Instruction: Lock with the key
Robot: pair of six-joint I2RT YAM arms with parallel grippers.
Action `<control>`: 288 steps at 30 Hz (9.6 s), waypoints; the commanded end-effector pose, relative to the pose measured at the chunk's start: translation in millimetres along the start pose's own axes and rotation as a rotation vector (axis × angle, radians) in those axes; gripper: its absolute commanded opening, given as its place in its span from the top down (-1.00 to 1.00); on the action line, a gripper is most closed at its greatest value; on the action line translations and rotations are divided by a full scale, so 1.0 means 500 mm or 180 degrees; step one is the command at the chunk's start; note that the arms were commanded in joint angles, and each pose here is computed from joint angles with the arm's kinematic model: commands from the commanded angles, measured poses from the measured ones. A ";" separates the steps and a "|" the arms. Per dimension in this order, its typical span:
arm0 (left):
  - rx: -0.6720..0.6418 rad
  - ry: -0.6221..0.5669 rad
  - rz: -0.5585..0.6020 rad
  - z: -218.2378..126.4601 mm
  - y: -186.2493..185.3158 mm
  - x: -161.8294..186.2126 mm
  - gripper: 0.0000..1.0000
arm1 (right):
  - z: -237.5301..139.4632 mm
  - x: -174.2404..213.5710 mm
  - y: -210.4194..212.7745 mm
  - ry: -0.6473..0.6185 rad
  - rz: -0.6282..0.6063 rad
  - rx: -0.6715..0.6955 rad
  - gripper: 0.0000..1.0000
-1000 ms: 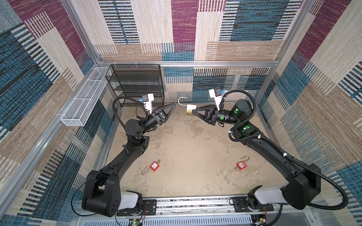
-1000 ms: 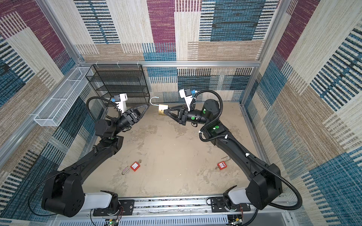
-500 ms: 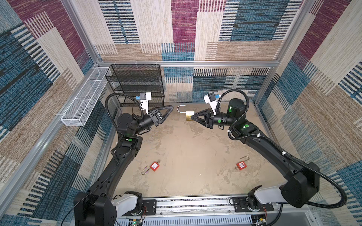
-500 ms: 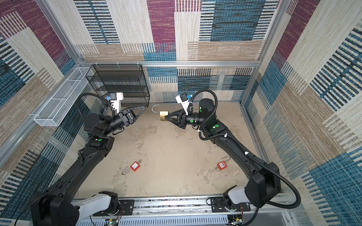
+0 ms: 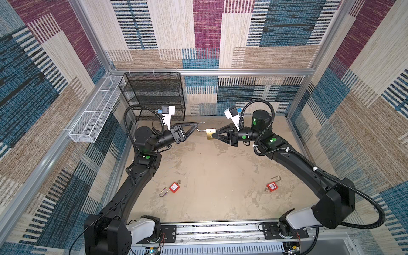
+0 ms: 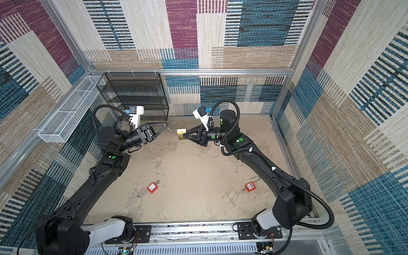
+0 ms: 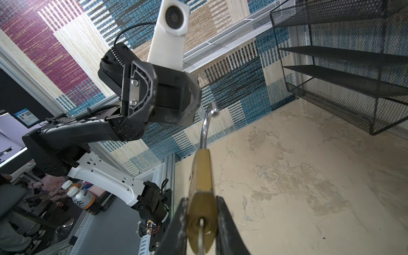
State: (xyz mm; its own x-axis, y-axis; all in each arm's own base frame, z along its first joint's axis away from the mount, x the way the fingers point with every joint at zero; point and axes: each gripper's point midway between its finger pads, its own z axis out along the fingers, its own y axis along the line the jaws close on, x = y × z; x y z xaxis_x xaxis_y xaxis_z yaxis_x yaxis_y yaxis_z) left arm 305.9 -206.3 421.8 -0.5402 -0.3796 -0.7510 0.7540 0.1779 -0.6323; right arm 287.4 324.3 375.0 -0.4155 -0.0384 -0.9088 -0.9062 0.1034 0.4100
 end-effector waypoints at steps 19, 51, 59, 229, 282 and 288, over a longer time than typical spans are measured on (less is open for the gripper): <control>-0.0035 0.0103 -0.0013 -0.006 -0.003 0.016 0.18 | -0.001 -0.037 0.039 -0.0127 -0.0218 -0.0279 1.00; 0.0051 0.0014 -0.0023 0.016 -0.013 0.000 0.14 | 0.007 -0.030 0.046 0.0087 -0.0129 -0.0390 1.00; 0.0097 0.0068 -0.0059 0.015 -0.021 0.004 0.15 | 0.003 -0.048 0.047 0.0021 -0.0209 -0.0329 1.00; 0.0636 0.0558 0.0686 0.048 -0.122 0.060 1.00 | -0.031 -0.141 0.104 -0.0514 0.0045 -0.0819 1.00; 0.0631 0.0222 0.0660 0.066 -0.095 0.031 0.49 | -0.036 -0.112 0.065 -0.1065 0.0215 -0.0549 1.00; 0.0579 0.0225 0.0683 0.063 -0.093 0.034 0.28 | -0.037 -0.128 0.070 -0.1147 0.0169 -0.0599 1.00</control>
State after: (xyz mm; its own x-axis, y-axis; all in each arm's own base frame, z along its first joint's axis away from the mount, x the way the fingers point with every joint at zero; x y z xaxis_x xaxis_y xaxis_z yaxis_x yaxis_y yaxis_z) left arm 277.1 -251.0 438.4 -0.3991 -0.2755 -0.8745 0.8964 0.0832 -0.4353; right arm 283.7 316.1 428.5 -0.4844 0.2573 -0.8361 -0.8724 -0.0708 0.4837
